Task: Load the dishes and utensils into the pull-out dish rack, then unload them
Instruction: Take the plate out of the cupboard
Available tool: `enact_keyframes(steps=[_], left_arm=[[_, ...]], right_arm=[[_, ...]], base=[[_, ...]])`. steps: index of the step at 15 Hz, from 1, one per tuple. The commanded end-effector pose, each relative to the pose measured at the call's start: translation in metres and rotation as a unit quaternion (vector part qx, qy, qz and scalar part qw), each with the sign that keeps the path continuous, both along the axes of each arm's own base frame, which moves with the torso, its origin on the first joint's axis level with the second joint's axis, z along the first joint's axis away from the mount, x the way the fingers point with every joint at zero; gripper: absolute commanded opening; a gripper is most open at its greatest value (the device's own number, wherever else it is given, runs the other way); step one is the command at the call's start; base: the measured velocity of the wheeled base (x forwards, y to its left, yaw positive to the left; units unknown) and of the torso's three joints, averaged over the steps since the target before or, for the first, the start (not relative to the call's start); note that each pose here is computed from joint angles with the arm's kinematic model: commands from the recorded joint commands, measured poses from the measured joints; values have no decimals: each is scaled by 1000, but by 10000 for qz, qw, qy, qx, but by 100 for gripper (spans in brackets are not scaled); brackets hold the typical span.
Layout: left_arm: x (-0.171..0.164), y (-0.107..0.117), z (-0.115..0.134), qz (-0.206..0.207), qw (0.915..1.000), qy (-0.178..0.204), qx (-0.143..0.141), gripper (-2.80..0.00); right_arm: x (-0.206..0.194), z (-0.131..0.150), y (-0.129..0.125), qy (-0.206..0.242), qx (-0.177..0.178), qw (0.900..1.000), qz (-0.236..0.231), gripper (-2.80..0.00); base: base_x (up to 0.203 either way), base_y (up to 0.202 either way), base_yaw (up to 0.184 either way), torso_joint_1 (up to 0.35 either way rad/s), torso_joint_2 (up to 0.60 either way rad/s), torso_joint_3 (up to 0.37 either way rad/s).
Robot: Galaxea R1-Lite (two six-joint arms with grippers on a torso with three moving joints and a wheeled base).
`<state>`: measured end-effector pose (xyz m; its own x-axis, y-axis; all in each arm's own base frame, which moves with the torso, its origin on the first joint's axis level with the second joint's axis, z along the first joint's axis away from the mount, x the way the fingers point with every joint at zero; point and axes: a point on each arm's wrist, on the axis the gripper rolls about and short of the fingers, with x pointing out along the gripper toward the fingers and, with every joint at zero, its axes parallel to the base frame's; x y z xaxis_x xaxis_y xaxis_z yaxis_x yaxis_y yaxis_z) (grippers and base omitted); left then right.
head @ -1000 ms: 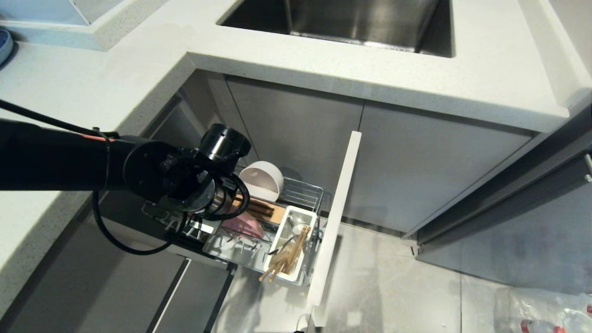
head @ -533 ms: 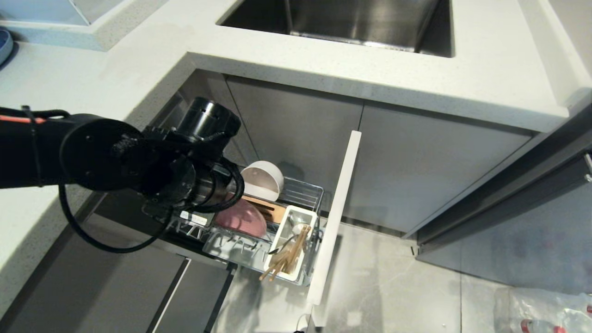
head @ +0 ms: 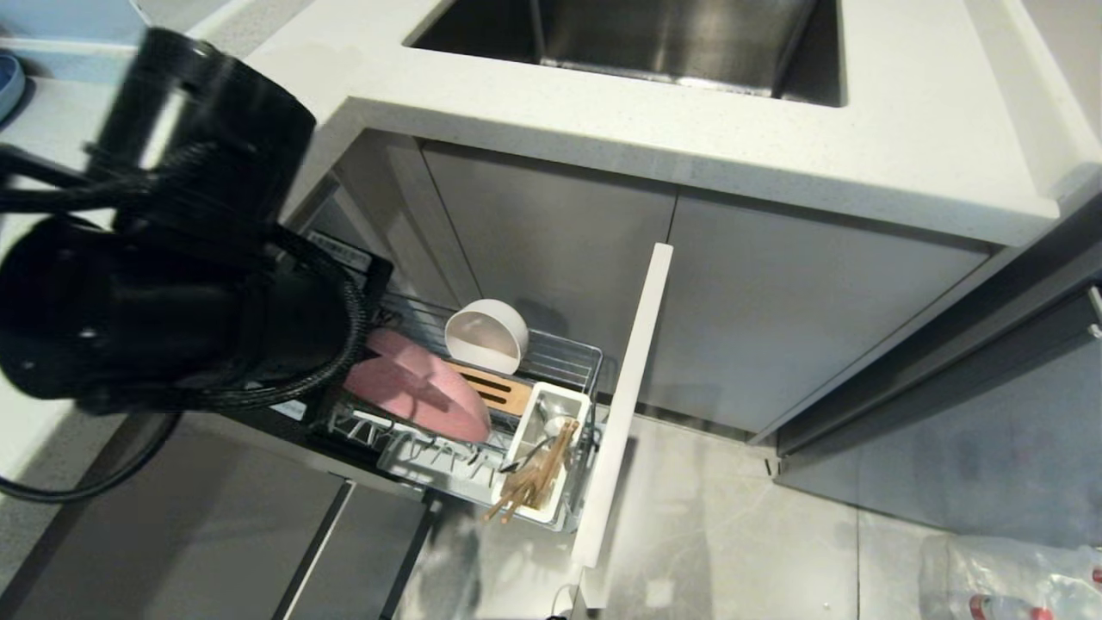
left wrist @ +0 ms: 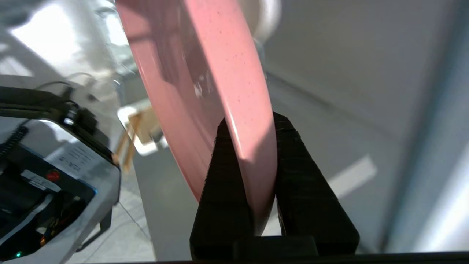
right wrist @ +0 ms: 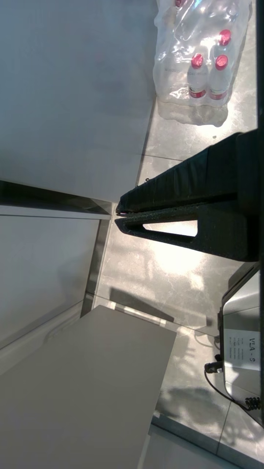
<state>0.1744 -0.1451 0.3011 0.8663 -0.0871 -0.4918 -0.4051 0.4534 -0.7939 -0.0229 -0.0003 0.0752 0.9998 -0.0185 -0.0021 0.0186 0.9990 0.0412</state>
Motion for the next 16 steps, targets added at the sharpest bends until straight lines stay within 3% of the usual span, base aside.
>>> enact_keyframes(steps=[1, 5, 8, 12, 14, 16], left_arm=[[-35, 17, 26, -309, 9980, -453, -315, -280], [-84, 53, 66, -1198, 9826, -1417, 126, -280], [-102, 77, 88, -1448, 9605, -2128, 1062, -280], [-101, 98, 104, -852, 9450, -2392, 2063, -280], [-96, 110, 105, -284, 9371, -2258, 2648, -280], [-95, 124, 107, 279, 9222, -2044, 3272, -280]], right_arm=[[0, 0, 0, 12, 1, 10000, 1, -280], [0, 0, 0, 12, 1, 10000, 1, -280], [0, 0, 0, 12, 1, 10000, 1, -280], [0, 0, 0, 12, 1, 10000, 1, -280], [0, 0, 0, 12, 1, 10000, 1, -280], [0, 0, 0, 12, 1, 10000, 1, -280]], base=[[0, 0, 0, 0, 0, 0], [0, 0, 0, 0, 0, 0], [0, 0, 0, 0, 0, 0], [0, 0, 0, 0, 0, 0], [0, 0, 0, 0, 0, 0], [0, 0, 0, 0, 0, 0]])
